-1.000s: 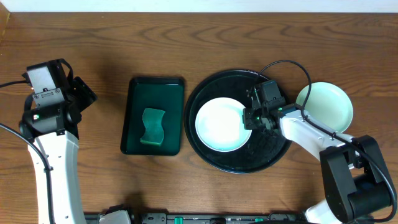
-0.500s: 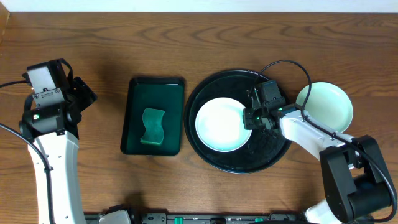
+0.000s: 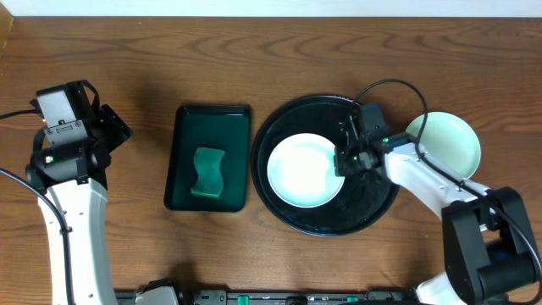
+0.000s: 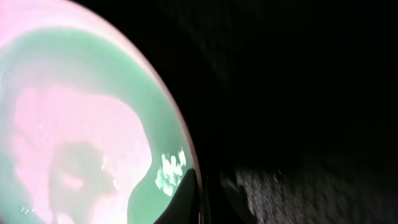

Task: Clean dirty plates on tray and stack at the side
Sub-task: 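Lift the pink-white plate by its rim with the right gripper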

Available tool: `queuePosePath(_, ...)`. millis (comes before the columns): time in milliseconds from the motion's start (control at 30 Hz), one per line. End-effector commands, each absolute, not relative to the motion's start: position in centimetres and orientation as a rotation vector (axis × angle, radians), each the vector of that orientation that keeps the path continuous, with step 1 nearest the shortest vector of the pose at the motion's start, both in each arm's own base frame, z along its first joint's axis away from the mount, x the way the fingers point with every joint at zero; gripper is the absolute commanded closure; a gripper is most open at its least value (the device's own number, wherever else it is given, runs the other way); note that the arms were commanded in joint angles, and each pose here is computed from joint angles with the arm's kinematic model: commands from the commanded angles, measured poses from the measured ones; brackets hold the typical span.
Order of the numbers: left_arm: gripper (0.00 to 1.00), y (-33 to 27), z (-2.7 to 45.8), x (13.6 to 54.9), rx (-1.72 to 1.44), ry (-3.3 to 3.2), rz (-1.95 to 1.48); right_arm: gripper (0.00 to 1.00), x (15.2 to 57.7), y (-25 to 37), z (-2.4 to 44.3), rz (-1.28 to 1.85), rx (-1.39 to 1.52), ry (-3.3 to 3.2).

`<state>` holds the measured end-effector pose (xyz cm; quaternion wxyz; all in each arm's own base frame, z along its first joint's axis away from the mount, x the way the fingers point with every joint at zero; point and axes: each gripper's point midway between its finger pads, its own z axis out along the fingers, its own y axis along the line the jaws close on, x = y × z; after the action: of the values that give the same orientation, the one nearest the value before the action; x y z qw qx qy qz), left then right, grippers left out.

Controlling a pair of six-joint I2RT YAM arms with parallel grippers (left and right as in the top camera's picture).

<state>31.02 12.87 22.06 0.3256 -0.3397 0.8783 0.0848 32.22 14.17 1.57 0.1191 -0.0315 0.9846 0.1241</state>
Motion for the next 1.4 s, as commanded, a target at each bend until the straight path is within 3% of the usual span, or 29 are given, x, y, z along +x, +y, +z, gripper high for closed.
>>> queuePosePath(0,0.21,13.2,23.0,31.0,-0.888,2.276,0.237,0.99,34.4,12.8,4.4,0.348,-0.018,2.823)
queuePosePath(767,0.21,13.2,23.0,31.0,-0.888,2.276,0.237,0.99,37.5,13.8,11.7,0.398,-0.016,2.768)
queuePosePath(1133,0.21,13.2,23.0,31.0,-0.888,2.276,0.237,0.99,38.6,19.3,14.3,0.51,-0.031,2.648)
queuePosePath(1367,0.21,13.2,23.0,31.0,-0.888,2.276,0.237,0.99,39.5,23.7,16.1,0.41,-0.057,2.482)
